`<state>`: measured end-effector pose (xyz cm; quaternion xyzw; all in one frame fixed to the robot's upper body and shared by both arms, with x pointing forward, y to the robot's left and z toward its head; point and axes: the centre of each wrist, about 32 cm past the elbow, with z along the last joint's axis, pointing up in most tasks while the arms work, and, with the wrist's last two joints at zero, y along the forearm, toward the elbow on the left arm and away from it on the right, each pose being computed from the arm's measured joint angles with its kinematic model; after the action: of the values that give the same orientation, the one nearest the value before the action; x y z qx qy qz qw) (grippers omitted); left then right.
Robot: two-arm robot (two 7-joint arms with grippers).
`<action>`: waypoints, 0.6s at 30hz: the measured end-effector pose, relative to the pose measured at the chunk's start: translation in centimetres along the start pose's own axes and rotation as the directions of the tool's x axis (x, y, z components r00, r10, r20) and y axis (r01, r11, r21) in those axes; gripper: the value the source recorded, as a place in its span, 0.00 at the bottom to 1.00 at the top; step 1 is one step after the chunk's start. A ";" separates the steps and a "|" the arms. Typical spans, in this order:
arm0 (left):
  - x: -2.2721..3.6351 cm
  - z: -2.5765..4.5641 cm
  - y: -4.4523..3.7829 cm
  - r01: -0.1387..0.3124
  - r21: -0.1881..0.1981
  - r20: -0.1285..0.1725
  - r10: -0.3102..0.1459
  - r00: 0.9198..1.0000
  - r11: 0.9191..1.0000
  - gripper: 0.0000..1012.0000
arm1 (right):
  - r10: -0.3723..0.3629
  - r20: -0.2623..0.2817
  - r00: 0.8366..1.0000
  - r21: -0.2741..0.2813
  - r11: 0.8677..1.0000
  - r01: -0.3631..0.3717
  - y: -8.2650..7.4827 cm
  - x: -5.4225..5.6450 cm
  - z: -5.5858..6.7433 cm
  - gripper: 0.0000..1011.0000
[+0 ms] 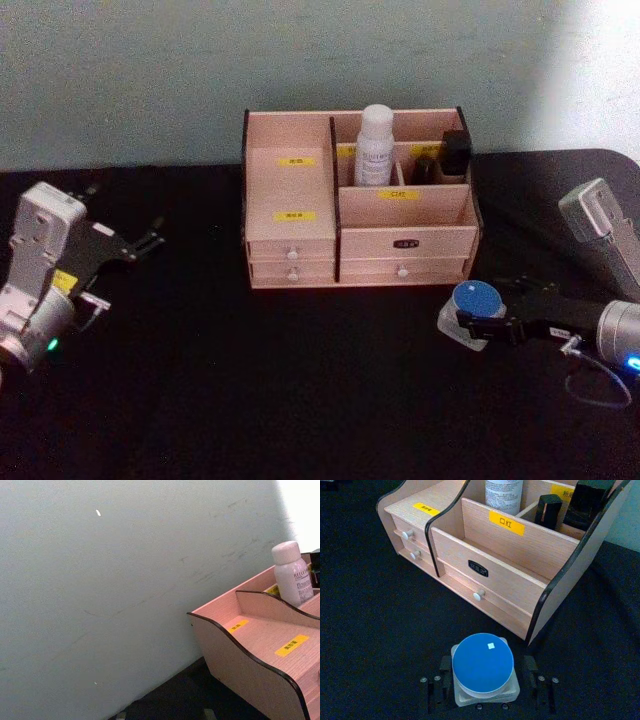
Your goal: Pick up the facial cleanser and watermelon frost from the table and place them into the tiered storage box.
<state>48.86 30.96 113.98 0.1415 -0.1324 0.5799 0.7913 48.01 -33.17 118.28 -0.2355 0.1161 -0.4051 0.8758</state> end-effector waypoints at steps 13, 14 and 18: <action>0.00 0.00 0.00 0.000 0.000 0.000 0.000 1.000 1.000 0.99 | 0.001 -0.001 1.000 0.000 1.000 -0.001 0.0 0.0 0.0 0.70; 0.00 0.00 0.00 0.000 0.000 0.000 0.000 1.000 1.000 0.99 | 0.001 -0.001 1.000 0.000 1.000 -0.001 0.0 0.0 0.0 0.70; 0.00 0.00 0.00 0.000 0.000 0.000 0.000 1.000 1.000 0.99 | 0.001 -0.001 1.000 0.000 1.000 -0.001 0.0 0.0 0.0 0.70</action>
<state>48.86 30.97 113.98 0.1415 -0.1325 0.5799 0.7913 48.01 -33.15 118.29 -0.2350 0.1166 -0.4049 0.8759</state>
